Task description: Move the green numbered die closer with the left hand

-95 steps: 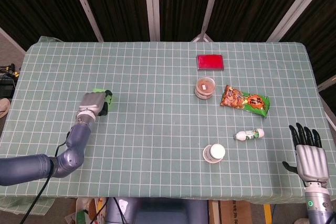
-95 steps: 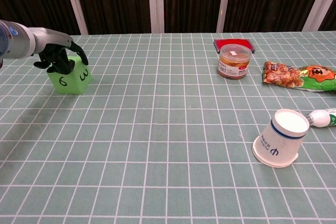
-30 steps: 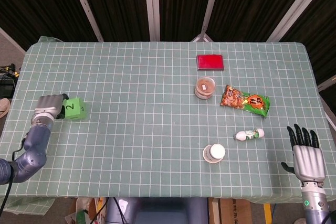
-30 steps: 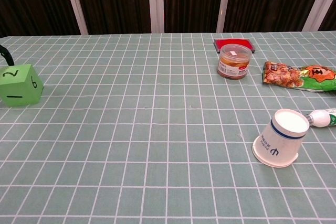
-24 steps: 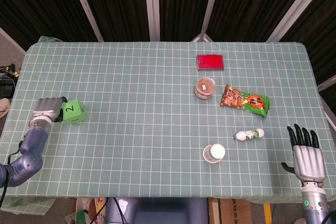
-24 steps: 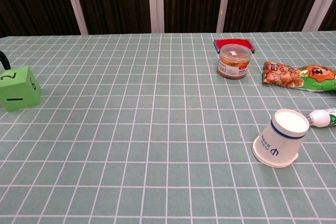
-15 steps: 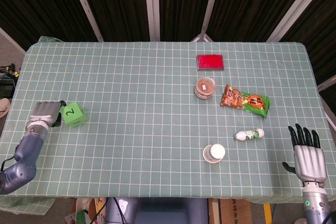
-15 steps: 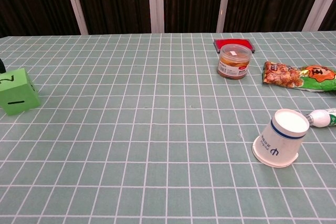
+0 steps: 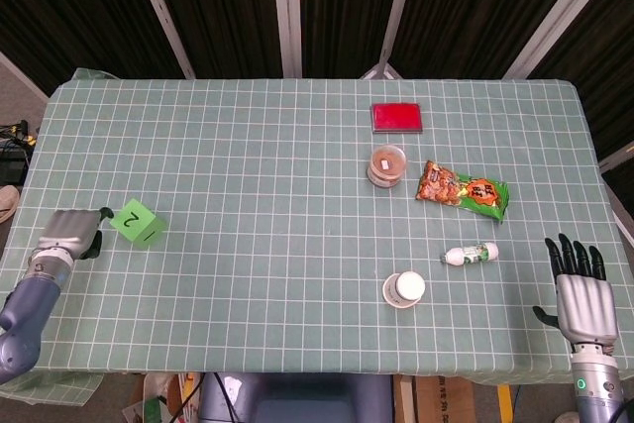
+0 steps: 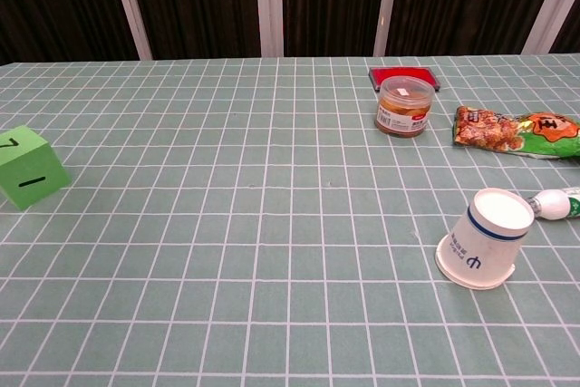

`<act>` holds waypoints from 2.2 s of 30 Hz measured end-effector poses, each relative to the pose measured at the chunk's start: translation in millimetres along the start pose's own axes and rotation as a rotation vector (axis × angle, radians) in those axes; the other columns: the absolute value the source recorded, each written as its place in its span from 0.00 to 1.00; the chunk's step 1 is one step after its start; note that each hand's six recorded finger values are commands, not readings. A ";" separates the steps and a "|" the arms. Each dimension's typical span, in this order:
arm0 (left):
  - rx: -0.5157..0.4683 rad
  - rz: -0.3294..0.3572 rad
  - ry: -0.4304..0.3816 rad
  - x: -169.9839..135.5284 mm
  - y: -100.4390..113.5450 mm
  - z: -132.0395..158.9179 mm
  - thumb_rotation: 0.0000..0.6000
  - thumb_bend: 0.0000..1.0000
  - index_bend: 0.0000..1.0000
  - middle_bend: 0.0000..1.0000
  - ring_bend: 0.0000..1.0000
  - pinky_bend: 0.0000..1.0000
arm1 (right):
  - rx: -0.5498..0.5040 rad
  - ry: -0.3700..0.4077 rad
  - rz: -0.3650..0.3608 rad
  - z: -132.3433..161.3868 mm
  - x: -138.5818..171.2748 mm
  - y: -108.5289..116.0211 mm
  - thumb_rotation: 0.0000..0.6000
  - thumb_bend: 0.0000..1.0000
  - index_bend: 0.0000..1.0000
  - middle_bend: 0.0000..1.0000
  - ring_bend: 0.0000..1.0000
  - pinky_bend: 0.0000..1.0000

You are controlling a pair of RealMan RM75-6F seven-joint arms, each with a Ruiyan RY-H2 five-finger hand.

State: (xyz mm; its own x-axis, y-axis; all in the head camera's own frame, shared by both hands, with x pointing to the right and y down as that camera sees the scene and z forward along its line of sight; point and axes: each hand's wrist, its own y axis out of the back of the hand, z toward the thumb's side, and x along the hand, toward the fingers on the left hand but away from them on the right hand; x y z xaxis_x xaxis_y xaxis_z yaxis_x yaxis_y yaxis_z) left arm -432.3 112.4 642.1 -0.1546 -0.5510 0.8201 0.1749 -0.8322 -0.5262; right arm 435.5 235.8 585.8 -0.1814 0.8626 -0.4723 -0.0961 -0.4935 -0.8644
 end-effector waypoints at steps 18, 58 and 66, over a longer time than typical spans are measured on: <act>0.024 0.011 -0.094 -15.8 -18.5 14.2 1.00 0.93 0.21 0.85 0.77 0.88 | -0.007 -0.007 -0.001 -1.9 0.5 1.4 1.00 0.08 0.06 0.01 0.00 0.00; -0.192 0.333 -0.230 -136.8 -29.5 -30.2 1.00 0.30 0.20 0.08 0.00 0.22 | -0.038 0.040 -0.039 3.0 6.9 13.9 1.00 0.08 0.06 0.00 0.00 0.00; -0.243 0.584 -0.230 -139.6 -45.4 -32.9 1.00 0.28 0.19 0.07 0.00 0.22 | -0.087 0.109 -0.120 6.9 8.1 25.5 1.00 0.08 0.06 0.00 0.00 0.00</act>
State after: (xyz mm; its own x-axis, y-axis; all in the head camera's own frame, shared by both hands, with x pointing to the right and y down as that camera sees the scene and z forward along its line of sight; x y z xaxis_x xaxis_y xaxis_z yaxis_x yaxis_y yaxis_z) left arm -450.7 225.1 544.1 0.1146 -0.9100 0.3985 -0.0612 -0.4069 -0.9114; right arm 424.9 229.5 561.1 -0.0662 0.9241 -0.3762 -0.0247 -0.3785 -0.9253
